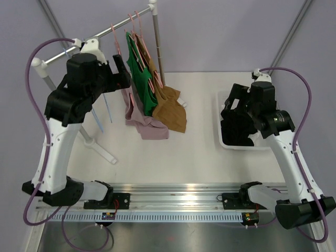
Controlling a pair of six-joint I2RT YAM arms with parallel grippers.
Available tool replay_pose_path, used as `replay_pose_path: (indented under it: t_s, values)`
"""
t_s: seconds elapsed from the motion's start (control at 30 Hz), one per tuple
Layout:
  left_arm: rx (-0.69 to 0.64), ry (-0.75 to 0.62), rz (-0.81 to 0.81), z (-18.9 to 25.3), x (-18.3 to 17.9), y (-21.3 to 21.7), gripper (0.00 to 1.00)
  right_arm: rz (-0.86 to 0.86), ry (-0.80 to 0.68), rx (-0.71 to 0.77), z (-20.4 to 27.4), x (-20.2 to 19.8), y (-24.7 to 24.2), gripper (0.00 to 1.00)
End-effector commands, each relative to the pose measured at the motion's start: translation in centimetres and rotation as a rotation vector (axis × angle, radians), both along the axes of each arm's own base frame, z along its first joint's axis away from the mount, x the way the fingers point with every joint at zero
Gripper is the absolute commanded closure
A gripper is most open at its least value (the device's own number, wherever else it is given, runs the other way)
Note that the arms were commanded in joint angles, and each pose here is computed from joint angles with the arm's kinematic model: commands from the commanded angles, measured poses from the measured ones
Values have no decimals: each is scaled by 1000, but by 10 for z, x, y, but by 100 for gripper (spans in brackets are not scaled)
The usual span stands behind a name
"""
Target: Remove the tank top from the hanger
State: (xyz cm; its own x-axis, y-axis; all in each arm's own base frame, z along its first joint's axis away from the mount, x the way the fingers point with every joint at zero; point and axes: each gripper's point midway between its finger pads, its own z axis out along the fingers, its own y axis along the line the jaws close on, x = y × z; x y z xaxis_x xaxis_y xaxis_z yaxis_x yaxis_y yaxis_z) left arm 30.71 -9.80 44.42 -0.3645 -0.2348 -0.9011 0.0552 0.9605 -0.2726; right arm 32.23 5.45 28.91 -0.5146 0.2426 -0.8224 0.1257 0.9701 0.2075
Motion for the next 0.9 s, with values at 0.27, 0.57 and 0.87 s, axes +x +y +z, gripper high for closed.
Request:
replay_pose_path:
  t_s: [0.27,0.57,0.87]
  values:
    - [154,9,180,-10,65,4,13,211,-27,165,0,-11,45,4]
    - [218,77,210,-36,111,-1,37,256,-29,192,-1,-15,53,8]
    - [202,84,235,-37,118,5,90,267,-46,187,5,-15,54,10]
